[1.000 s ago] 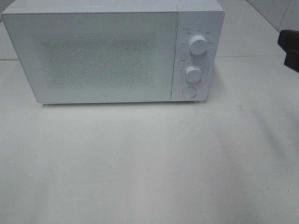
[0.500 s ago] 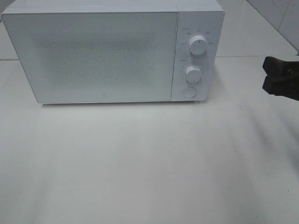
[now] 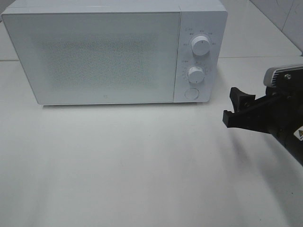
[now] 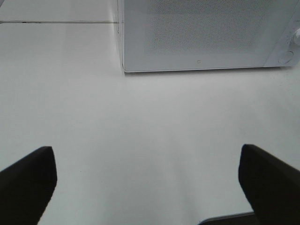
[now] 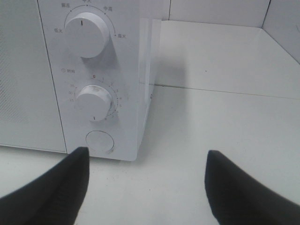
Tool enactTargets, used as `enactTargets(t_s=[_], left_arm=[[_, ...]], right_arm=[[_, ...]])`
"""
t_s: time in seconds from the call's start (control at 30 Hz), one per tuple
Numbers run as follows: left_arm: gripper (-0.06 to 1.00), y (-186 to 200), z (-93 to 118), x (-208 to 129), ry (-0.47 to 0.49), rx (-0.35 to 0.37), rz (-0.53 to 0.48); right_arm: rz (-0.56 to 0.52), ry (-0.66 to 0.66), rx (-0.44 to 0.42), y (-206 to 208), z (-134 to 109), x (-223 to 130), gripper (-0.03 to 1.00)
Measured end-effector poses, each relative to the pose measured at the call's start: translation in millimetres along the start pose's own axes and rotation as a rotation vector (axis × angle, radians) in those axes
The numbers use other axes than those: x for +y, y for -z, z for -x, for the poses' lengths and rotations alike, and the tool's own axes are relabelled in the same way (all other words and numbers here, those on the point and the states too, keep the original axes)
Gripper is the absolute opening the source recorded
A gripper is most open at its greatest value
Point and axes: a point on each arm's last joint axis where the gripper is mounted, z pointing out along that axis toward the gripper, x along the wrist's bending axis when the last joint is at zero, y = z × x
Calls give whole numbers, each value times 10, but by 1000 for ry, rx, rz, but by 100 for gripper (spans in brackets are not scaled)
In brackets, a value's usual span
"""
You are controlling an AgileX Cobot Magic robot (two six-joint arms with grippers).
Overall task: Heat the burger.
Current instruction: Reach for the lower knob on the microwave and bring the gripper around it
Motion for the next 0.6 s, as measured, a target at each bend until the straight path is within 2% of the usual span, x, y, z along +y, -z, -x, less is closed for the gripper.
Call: enactTargets(t_s=[0.2, 0.37, 0.6], left_arm=[[97, 0, 0, 0, 0, 0, 0], [97, 0, 0, 0, 0, 0, 0], [97, 0, 0, 0, 0, 0, 0]], right_arm=[[-42, 33, -24, 19, -148, -94, 66], [-36, 53, 7, -8, -354, -88, 66], [-25, 54, 19, -90, -477, -79, 66]])
